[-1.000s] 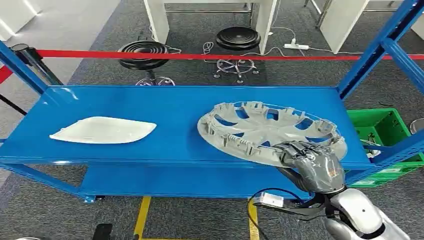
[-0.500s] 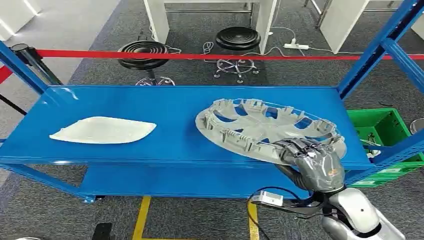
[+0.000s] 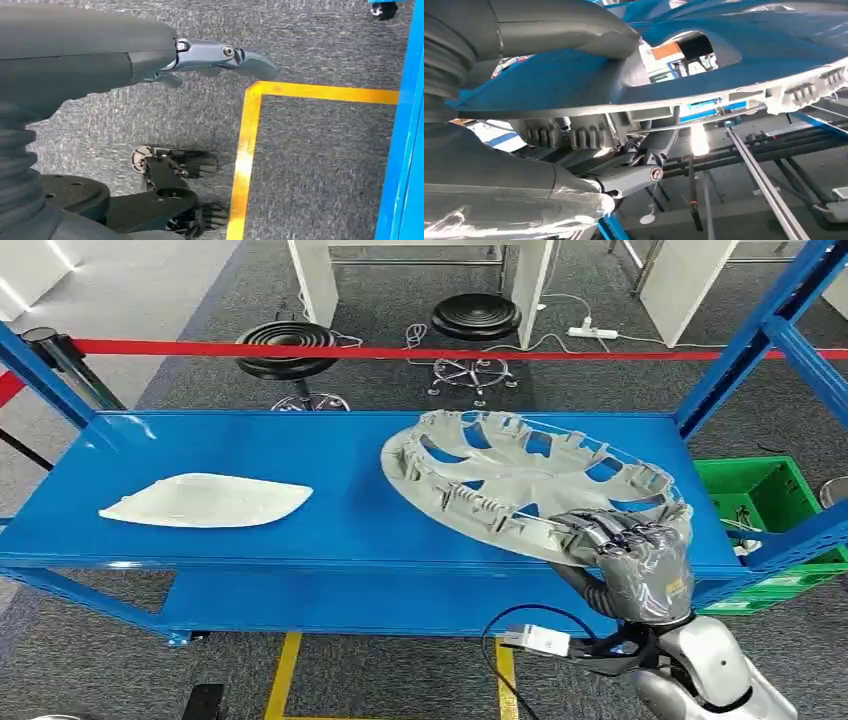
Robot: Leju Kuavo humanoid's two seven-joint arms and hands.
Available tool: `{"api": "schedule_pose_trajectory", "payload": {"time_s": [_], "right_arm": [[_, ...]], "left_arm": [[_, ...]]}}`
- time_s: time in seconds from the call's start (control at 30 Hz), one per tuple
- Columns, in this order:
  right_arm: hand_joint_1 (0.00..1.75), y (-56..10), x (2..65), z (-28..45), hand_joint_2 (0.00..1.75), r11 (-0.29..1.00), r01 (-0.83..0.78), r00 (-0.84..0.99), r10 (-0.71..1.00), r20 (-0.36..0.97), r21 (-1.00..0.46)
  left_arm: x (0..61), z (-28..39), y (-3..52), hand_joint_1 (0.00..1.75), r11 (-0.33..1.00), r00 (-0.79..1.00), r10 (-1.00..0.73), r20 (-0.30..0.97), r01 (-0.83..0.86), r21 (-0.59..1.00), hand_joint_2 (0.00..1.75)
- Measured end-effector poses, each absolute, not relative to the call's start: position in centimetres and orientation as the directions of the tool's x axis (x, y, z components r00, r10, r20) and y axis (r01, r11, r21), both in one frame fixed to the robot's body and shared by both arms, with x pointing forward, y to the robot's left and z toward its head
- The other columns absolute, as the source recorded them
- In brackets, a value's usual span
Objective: Take the parts from the cabinet and place them on the table.
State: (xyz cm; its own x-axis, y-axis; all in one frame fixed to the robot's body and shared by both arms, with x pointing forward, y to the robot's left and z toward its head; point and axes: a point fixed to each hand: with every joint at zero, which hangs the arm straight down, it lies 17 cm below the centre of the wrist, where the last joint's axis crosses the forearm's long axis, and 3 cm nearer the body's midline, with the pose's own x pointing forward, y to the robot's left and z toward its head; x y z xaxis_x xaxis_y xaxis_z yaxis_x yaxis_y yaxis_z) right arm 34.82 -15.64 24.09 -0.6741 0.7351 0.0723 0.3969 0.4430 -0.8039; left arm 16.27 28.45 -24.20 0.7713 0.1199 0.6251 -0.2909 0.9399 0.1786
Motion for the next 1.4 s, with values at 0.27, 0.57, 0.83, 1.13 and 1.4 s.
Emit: {"api": "schedule_pose_trajectory", "payload": {"time_s": [0.27,0.57,0.83,1.13,1.4], "right_arm": [[1.75,-15.4,34.7,24.4,1.75,0.458,0.397,-0.682,0.727,0.078,-0.795],[1.75,-15.6,34.6,24.7,1.75,0.499,0.378,-0.695,0.710,0.116,-0.780],[1.75,-15.4,35.2,25.5,1.75,0.586,0.303,-0.726,0.653,0.216,-0.752],[1.75,-15.6,35.0,26.4,1.75,0.599,0.323,-0.736,0.646,0.204,-0.733],[1.75,-15.3,34.7,26.4,1.75,0.596,0.327,-0.746,0.639,0.188,-0.733]], "left_arm": [[16.5,-24.0,28.8,0.00,0.936,0.764,0.114,0.636,-0.296,0.189,1.75],[16.1,-24.1,29.9,0.00,0.921,0.780,0.093,0.618,-0.304,0.245,1.75],[16.2,-24.1,30.7,0.00,0.907,0.785,0.096,0.612,-0.322,0.271,1.75],[15.4,-24.3,31.9,0.00,0.894,0.794,0.099,0.600,-0.336,0.298,1.75],[15.1,-24.3,32.2,0.00,0.890,0.794,0.102,0.599,-0.342,0.301,1.75]]}}
